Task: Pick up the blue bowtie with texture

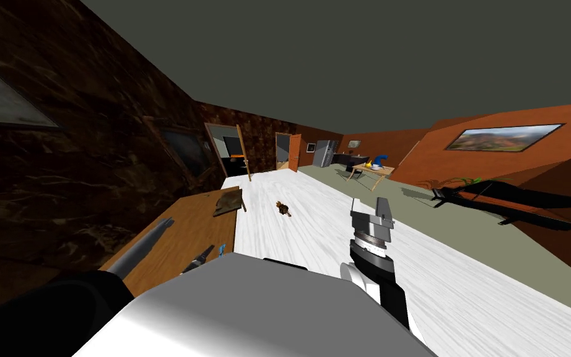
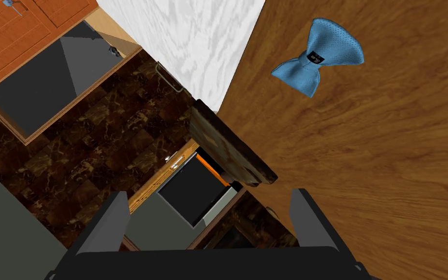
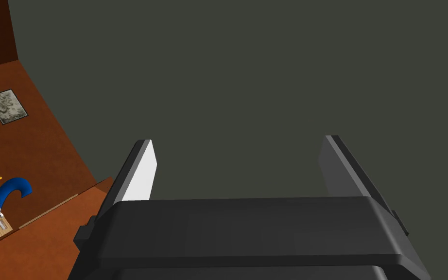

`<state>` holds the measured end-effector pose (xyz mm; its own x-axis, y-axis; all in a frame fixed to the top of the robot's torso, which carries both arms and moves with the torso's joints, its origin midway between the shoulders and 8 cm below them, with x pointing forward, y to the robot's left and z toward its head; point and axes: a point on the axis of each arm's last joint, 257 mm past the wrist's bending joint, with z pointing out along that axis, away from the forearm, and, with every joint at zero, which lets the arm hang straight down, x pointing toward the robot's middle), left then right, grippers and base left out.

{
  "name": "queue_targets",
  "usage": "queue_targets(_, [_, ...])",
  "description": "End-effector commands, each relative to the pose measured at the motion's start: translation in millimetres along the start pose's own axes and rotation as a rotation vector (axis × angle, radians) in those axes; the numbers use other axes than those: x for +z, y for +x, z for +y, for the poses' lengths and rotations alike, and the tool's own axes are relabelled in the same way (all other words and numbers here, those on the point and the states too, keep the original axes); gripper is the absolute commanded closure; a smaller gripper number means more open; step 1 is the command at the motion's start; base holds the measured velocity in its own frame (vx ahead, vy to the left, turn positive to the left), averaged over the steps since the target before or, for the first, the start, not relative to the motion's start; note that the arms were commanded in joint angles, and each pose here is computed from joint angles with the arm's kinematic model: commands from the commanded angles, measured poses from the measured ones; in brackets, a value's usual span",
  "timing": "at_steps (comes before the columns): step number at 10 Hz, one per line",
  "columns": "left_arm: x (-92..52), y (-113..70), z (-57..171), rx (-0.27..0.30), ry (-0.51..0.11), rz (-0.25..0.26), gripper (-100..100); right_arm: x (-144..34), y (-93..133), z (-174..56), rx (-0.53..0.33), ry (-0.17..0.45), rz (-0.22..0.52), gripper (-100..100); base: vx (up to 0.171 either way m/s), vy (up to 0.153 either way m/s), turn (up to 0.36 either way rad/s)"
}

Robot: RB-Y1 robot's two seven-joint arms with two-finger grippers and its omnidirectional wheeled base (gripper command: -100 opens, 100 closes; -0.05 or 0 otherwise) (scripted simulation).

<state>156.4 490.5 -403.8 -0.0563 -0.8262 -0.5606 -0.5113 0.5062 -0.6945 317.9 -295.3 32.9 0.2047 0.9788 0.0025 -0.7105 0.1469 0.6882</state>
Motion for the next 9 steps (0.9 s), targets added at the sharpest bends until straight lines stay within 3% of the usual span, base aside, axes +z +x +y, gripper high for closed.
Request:
queue_targets(1, [-16.2,1.2,35,0.019,-0.079,0.032,-100,0.0,0,0,0.000,0.000,0.000,0,0.081,-0.007,-0.322])
queue_targets(2, [-20.7,4.4,48,0.012,-0.105,0.037,-100,0.0,0,0,0.000,0.000,0.000,0,0.072,-0.001,-0.108])
queue_targets(4, [-50.4,8.8,99,0.028,-0.218,0.085,-100,0.0,0,0,0.000,0.000,0.000,0,0.074,-0.001,-0.273])
queue_targets(6, [-54.2,10.7,106,0.023,-0.234,0.088,-100,0.0,0,0,0.000,0.000,0.000,0,0.039,0.005,-0.033])
queue_targets(8, [-72.4,13.5,132,0.026,-0.295,0.115,-100,0.0,0,0,0.000,0.000,0.000,0,0.034,-0.009,-0.165])
queue_targets(9, [-88.8,15.4,153,0.028,-0.344,0.140,-100,0.0,0,0,0.000,0.000,0.000,0,0.047,-0.006,-0.254])
